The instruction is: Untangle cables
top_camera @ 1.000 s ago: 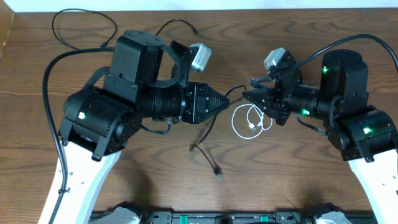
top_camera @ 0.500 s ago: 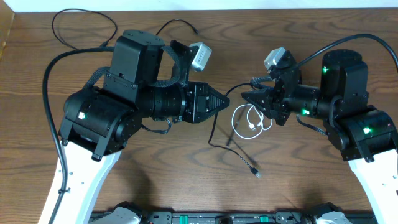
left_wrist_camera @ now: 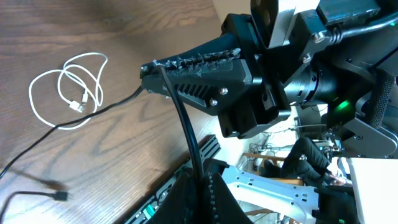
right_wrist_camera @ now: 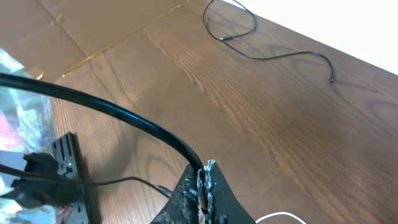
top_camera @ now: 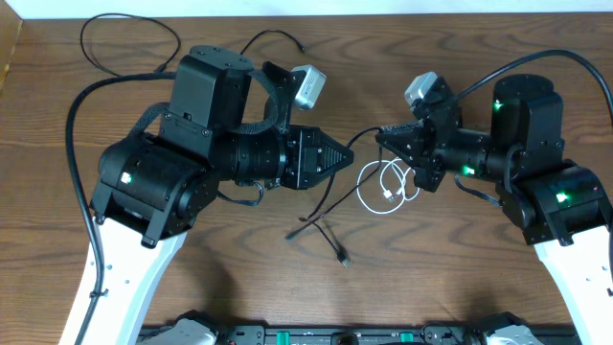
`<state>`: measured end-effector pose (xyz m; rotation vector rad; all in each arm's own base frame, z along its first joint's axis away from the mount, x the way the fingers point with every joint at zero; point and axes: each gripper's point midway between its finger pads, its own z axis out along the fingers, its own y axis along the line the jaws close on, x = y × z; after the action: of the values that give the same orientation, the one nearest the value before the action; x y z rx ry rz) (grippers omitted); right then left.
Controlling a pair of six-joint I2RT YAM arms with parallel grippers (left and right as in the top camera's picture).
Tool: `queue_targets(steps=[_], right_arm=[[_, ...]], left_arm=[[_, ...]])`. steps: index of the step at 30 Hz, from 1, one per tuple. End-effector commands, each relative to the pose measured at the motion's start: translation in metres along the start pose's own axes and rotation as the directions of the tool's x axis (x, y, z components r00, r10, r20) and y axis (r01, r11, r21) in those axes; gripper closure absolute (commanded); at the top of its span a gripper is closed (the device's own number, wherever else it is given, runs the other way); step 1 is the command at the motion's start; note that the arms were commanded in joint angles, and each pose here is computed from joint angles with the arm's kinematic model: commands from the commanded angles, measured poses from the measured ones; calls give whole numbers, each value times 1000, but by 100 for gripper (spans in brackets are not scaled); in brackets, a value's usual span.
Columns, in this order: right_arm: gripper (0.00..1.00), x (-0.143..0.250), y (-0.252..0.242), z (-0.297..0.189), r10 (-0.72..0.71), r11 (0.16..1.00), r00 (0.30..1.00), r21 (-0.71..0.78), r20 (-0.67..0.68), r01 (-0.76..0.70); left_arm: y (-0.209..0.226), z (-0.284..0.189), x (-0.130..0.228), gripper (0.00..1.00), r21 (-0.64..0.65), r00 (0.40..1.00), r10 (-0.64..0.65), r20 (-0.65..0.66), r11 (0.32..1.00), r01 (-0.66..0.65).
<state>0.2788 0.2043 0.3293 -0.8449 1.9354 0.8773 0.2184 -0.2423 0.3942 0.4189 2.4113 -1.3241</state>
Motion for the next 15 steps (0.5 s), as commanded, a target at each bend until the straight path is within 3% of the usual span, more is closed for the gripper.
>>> queue_targets(steps=[1, 11, 13, 15], right_arm=[[99, -8, 2, 0, 65, 998, 998, -8, 22, -64], [99, -17, 13, -1, 132, 989, 990, -78, 45, -128], [99, -17, 13, 0, 160, 985, 986, -79, 43, -156], [99, -17, 13, -1, 176, 982, 983, -80, 41, -172]], left_arm=[[-5, -2, -1, 93, 14, 1000, 3, 3, 1000, -3], [0, -2, -3, 91, -12, 1000, 5, 15, 1000, -5], [4, -2, -5, 73, -35, 1000, 6, 27, 999, -5], [8, -2, -7, 70, -60, 999, 7, 40, 998, -4]])
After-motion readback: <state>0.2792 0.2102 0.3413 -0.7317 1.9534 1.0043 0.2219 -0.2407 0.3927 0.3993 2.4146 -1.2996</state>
